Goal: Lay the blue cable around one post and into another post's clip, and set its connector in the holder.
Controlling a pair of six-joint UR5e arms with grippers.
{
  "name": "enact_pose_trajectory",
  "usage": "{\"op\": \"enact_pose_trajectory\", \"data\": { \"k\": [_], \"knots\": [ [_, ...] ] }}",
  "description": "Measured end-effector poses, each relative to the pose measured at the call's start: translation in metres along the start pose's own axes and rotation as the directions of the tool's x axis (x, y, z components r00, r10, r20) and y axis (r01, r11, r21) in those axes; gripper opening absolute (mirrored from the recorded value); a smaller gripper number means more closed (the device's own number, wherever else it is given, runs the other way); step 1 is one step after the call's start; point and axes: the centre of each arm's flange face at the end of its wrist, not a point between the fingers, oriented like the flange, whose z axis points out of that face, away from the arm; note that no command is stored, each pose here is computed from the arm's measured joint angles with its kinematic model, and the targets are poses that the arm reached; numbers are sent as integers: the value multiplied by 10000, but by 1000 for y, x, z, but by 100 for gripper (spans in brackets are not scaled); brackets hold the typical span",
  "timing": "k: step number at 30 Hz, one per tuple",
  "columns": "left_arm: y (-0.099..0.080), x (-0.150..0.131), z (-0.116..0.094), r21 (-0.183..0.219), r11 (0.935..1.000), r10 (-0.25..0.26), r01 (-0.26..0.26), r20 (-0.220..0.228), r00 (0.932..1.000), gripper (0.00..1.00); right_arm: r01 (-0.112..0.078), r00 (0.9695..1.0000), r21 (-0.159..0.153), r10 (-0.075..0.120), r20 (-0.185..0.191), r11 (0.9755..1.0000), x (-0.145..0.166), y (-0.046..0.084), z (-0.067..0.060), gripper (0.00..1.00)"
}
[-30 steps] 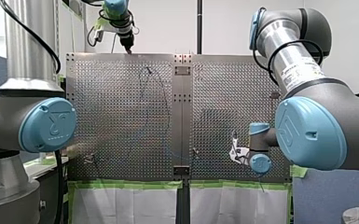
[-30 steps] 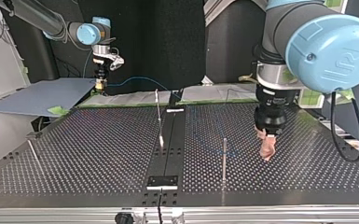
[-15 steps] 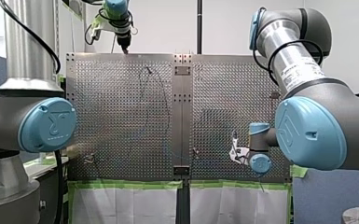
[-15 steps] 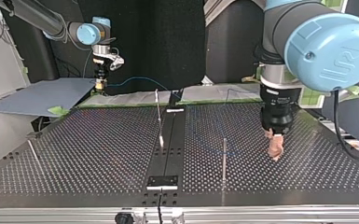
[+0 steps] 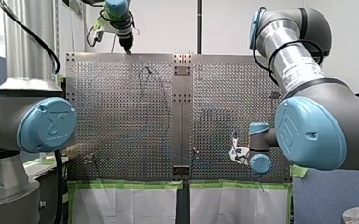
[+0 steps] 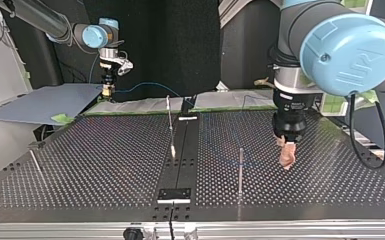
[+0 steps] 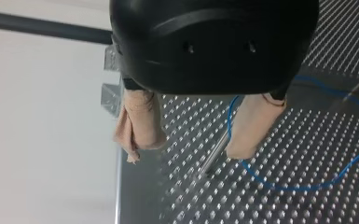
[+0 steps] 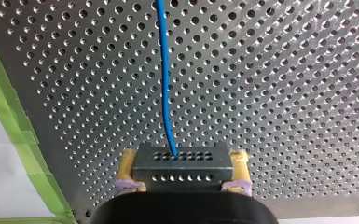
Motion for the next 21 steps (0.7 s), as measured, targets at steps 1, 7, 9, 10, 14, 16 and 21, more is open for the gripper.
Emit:
{"op": "enact_pose_trajectory", "data": {
  "k": [1,7,9,10,14,16,21],
  "knots": [
    [-1,2,0,70,10000,14,-14,-9,10000,100,-1,10000,0,1,0,10000,0,0,0,2],
    [-18,16,1,773,9968,188,-189,28,9998,100,4,10000,1,-4,-4,10000,0,0,0,2],
    [-28,22,-1,1109,9938,114,-119,51,9999,100,19,10000,2,-19,0,10000,0,0,0,2],
    [-31,26,-2,1233,9923,69,-75,53,10000,100,33,10000,5,-33,4,10000,0,-1,0,2],
    [-46,39,-5,1539,9880,-168,160,40,9999,100,88,9999,16,-88,54,10000,-1,-2,-2,2],
    [-53,46,-8,1601,9867,-304,296,28,9995,100,156,9998,-24,-156,107,9999,-2,-3,-3,2],
    [-73,71,-6,1682,9842,-531,557,-199,9984,100,331,9992,-158,-328,241,9993,-3,-6,-7,2]
  ]
}}
